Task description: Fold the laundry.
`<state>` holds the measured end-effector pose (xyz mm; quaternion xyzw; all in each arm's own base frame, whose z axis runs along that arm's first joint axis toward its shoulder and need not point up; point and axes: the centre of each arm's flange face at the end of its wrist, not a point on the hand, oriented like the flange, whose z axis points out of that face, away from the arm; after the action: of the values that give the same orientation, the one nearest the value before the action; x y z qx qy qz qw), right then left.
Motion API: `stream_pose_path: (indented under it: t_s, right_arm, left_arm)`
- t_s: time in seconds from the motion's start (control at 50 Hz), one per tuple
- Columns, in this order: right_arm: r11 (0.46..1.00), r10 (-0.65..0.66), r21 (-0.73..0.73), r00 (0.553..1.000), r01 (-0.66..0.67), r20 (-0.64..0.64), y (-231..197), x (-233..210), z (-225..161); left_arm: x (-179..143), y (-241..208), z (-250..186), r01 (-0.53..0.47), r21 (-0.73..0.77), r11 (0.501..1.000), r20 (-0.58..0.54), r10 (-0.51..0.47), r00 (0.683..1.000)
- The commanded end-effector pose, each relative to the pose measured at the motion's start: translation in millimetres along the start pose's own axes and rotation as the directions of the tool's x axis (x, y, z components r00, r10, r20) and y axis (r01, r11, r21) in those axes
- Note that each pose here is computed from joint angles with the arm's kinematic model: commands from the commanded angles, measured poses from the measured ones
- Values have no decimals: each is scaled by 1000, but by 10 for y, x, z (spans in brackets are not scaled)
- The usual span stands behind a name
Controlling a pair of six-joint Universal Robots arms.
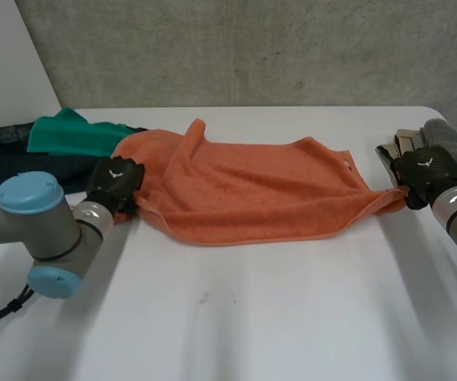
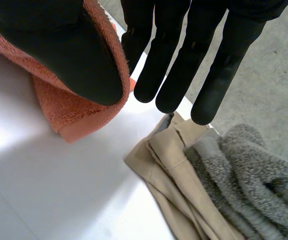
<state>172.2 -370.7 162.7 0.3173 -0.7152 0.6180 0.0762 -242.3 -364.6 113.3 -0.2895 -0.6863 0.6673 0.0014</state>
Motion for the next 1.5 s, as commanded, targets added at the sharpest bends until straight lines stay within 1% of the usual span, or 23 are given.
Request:
stream_pose_path:
  t_s: [0.02,0.1,0.2,0.26,0.3,0.34,0.4,0.48,0.54,0.56,0.58,0.64,0.68,0.78,0.86,0.9,1.0,1.18,1.24,1.3,1.36,1.44,1.5]
  right_arm:
    - [999,-35,-11,999,35,6,-30,8,-35]
    - [999,-36,-20,999,36,20,-57,-13,-72]
    - [999,-44,-18,999,44,22,-102,-2,-108]
    - [998,-51,-28,998,52,21,-85,15,-111]
    - [997,-58,-39,998,59,25,-66,21,-120]
    - [995,-74,-58,996,76,39,-65,17,-156]
    - [990,-110,-79,992,114,59,-125,36,-255]
    - [959,-215,-156,966,237,145,-217,88,-578]
    - [906,-283,-259,933,336,222,-156,248,-864]
    - [889,-296,-283,923,360,245,-127,281,-937]
    - [856,-322,-314,898,411,299,-82,315,-1073]
    - [814,-348,-335,859,475,375,-14,326,-1224]
    - [816,-340,-338,862,469,375,28,324,-1224]
    - [844,-339,-322,892,430,300,25,346,-1133]
    - [876,-297,-317,925,363,239,180,367,-863]
    - [896,-278,-299,940,328,198,256,364,-643]
    - [939,-258,-208,962,272,95,132,334,-265]
    - [957,-263,-129,965,259,-12,145,297,230]
    - [959,-268,-113,961,260,-66,158,327,398]
    - [955,-273,-155,955,254,-114,226,368,513]
    - [948,-280,-197,948,249,-150,214,332,524]
    - [946,-279,-208,950,248,-136,149,273,445]
    - [957,-252,-184,958,226,-133,16,329,346]
  left_arm:
    - [-224,-185,-106,-13,11,1000,96,11,995]
    - [-235,-77,-146,-42,-29,999,98,44,994]
    - [-306,112,-212,-154,-93,984,101,163,981]
    - [-326,129,-271,-199,-109,974,92,209,974]
    - [-385,-5,-341,-242,-102,965,109,253,961]
    - [-429,-227,-476,-262,-73,962,127,270,954]
    - [-404,-342,-698,-277,-85,957,110,286,952]
    - [-368,-523,-1166,-309,-160,938,40,318,947]
    - [-302,-528,-1547,-339,-271,901,-67,334,940]
    - [-275,-511,-1629,-344,-299,890,-99,329,939]
    - [-208,-456,-1792,-353,-363,862,-177,308,935]
    - [-126,-401,-1953,-359,-432,828,-263,266,928]
    - [-93,-393,-2010,-361,-458,812,-298,242,923]
    - [-182,-414,-1804,-358,-421,833,-246,276,929]
    - [-237,-389,-1463,-372,-359,856,-189,323,927]
    - [-276,-425,-1255,-374,-307,875,-145,346,927]
    - [-234,-355,-762,-391,-221,893,-99,379,920]
    - [-27,-289,-180,-412,-130,902,-90,403,911]
    - [-39,-246,-5,-414,-123,902,-55,411,910]
    - [-63,-242,104,-425,-130,896,4,429,903]
    - [-20,-299,122,-430,-115,896,38,436,899]
    - [108,-433,101,-428,-64,902,63,431,900]
    - [56,-607,54,-425,-37,905,91,426,900]
